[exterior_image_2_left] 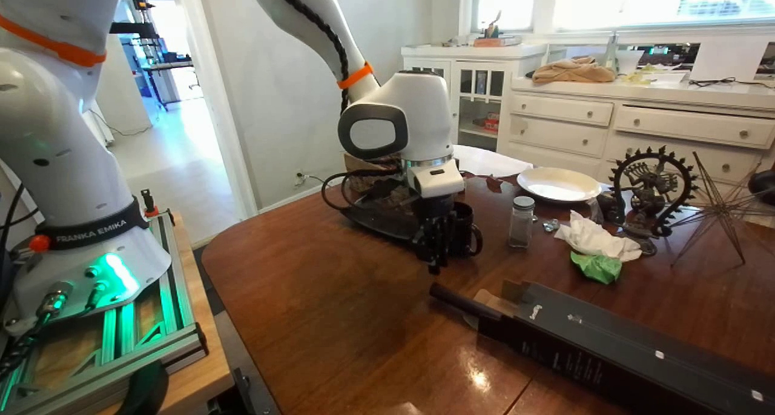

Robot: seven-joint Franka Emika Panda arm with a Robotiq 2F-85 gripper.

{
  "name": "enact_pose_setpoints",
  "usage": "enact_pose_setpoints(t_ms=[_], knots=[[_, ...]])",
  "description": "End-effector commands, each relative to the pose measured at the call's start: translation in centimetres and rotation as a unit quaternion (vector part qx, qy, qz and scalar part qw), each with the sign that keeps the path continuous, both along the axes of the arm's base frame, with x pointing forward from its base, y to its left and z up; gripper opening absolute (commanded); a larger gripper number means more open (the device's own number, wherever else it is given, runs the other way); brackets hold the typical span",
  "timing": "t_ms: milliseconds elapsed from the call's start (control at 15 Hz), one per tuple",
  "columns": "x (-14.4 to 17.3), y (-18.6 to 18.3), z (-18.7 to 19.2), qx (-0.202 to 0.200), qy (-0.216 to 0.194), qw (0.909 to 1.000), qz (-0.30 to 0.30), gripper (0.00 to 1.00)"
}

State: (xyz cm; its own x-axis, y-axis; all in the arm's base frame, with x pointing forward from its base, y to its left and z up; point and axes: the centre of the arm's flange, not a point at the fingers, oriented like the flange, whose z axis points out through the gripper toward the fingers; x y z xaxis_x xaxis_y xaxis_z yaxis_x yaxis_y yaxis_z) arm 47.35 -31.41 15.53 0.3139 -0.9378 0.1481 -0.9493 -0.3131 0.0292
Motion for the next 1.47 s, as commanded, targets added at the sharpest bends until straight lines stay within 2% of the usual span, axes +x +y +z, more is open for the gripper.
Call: enact_pose_setpoints(t_ms=[0, 200, 400, 467, 533, 933, 1133, 1400], knots=[[-0.6, 1.0, 1.0, 0.021, -0.009, 0.9997, -0.007, 0.07], [-1.0, 0.3, 2.4, 0.010, -0.028, 0.9995, -0.010, 0.07], [-1.2, -1.1, 3.1, -0.017, -0.039, 0.9991, 0.008, 0.07], [-1.3, -1.5, 3.2, -0.025, -0.042, 0.9987, 0.017, 0.44], [-1.4, -2.1, 3.1, -0.037, -0.043, 0.9981, 0.025, 0.55], [-2.5, -4.7, 2.1, -0.075, -0.033, 0.9946, 0.064, 0.99], [-3.4, -5.6, 0.7, -0.084, -0.026, 0.9928, 0.081, 1.00], [-4.1, -6.0, -2.0, -0.097, -0.038, 0.9891, 0.105, 1.00]])
